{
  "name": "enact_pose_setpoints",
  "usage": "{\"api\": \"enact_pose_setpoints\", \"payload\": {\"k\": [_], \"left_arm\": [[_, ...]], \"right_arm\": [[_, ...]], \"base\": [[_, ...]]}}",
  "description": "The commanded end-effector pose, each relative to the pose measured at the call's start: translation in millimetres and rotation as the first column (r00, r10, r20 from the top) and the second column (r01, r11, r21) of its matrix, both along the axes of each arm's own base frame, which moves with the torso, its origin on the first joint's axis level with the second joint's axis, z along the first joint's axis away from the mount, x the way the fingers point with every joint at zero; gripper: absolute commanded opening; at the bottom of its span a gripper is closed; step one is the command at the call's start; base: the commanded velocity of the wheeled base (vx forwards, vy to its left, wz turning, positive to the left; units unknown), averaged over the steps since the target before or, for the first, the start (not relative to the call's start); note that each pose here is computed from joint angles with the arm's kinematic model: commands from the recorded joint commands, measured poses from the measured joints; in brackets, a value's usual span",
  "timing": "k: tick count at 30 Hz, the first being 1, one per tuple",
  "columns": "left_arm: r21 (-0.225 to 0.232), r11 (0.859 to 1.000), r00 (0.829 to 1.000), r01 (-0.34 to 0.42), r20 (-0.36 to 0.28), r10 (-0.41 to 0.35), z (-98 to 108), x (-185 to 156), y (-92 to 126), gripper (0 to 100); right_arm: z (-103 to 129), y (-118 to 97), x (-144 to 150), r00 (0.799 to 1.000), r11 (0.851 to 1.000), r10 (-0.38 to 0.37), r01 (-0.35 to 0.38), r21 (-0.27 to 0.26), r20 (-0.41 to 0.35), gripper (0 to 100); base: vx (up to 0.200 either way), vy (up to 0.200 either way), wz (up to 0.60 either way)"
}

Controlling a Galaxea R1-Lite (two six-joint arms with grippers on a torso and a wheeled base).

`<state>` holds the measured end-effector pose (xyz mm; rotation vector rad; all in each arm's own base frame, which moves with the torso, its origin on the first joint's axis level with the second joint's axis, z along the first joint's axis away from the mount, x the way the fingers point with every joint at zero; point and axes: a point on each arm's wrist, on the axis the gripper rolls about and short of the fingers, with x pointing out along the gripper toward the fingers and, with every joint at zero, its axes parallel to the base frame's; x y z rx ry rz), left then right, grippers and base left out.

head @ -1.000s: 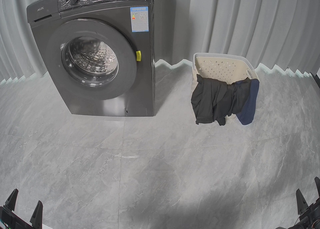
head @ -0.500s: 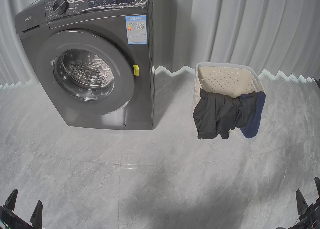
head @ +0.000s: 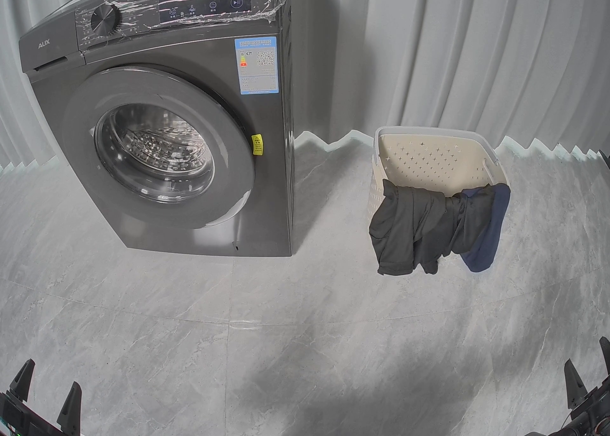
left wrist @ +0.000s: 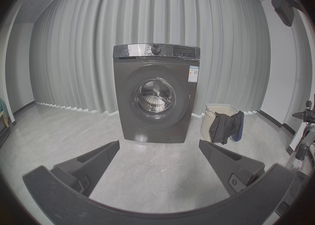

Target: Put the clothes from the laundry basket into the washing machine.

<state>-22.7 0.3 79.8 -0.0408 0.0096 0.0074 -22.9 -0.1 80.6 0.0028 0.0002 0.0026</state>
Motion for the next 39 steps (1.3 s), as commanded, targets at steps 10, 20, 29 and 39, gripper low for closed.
{"api": "enact_pose_setpoints", "payload": {"k": [10,20,29,39], "left_arm": [[-0.001,1.0,1.0,0.0,0.004,0.0,-4.4,-0.3,0.0,100],[0.002,1.0,1.0,0.0,0.004,0.0,-4.4,-0.3,0.0,100],[-0.001,1.0,1.0,0.0,0.004,0.0,-4.4,-0.3,0.0,100],[-0.001,1.0,1.0,0.0,0.004,0.0,-4.4,-0.3,0.0,100]], "right_arm": [[-4.8,0.0,0.0,1.0,1.0,-0.001,0.001,0.0,0.0,100],[-4.8,0.0,0.0,1.0,1.0,-0.001,0.001,0.0,0.0,100],[-4.8,0.0,0.0,1.0,1.0,-0.001,0.001,0.0,0.0,100],[-4.8,0.0,0.0,1.0,1.0,-0.001,0.001,0.0,0.0,100]], "base": [[0.0,-0.2,0.0],[0.0,-0.2,0.0],[0.0,-0.2,0.0],[0.0,-0.2,0.0]]}}
